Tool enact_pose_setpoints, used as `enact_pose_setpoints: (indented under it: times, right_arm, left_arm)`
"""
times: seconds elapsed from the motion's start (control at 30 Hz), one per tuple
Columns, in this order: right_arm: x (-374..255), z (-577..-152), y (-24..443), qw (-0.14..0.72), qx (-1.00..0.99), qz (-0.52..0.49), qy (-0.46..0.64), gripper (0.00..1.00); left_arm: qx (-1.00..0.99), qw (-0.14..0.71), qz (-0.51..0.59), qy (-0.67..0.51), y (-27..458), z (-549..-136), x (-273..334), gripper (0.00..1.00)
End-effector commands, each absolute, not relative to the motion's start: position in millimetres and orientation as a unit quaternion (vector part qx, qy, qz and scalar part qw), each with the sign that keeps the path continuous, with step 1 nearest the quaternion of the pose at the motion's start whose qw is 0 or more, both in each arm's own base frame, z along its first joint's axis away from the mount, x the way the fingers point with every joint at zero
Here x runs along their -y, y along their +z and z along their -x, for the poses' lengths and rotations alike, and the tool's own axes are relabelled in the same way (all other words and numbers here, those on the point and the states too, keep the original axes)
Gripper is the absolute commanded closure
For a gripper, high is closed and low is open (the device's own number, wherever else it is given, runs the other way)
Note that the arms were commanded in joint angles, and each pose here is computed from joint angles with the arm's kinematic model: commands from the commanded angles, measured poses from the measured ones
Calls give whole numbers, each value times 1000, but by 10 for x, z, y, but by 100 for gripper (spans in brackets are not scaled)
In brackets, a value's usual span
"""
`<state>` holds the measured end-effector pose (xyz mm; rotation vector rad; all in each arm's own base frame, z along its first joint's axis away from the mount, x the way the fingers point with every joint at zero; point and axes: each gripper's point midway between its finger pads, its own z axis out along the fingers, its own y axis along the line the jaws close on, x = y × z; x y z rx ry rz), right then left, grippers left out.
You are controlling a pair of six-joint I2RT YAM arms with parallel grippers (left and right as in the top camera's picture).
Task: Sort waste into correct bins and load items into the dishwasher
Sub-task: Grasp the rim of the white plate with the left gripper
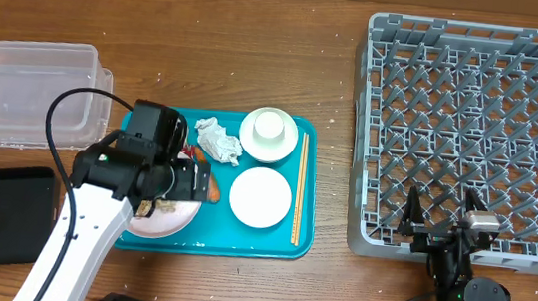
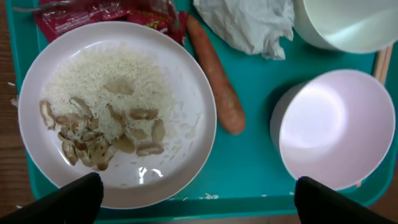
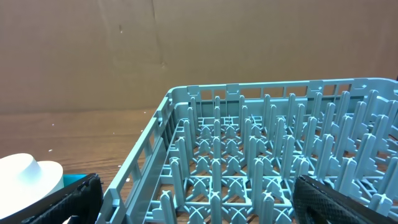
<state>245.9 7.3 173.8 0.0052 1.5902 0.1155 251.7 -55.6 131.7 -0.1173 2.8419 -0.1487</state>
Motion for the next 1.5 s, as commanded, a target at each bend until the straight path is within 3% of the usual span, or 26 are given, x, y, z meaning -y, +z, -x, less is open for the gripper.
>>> enact_pose_setpoints:
  times: [0.0, 0.2, 0.3, 0.47, 0.67, 0.77, 1.47]
  right_arm:
    - [-66, -2460, 1720, 700, -712, -7, 52, 0]
    - [-66, -2460, 1720, 700, -712, -7, 52, 0]
    - [-66, -2460, 1720, 700, -712, -7, 52, 0]
    - [-66, -2460, 1720, 700, -712, -7, 52, 0]
    - [-66, -2460, 1720, 700, -712, -7, 52, 0]
    - [-66, -2460, 1720, 700, -712, -7, 52, 0]
    - [-66, -2460, 1720, 700, -712, -7, 52, 0]
  left_arm:
    - [-984, 127, 104, -70, 1232, -2510, 614, 0]
    - [-986, 67, 126, -81, 1006, -2449, 698, 0]
    - [-988, 19, 132, -80, 820, -2396, 757, 10]
    - [-992, -25, 119, -44, 579, -2324, 795, 12]
    - [-987, -52, 146, 35, 407, -2232, 625, 27]
    - [-986, -63, 146, 48, 323, -2229, 597, 29]
    - [-992, -12, 111, 53, 111, -2581, 611, 49]
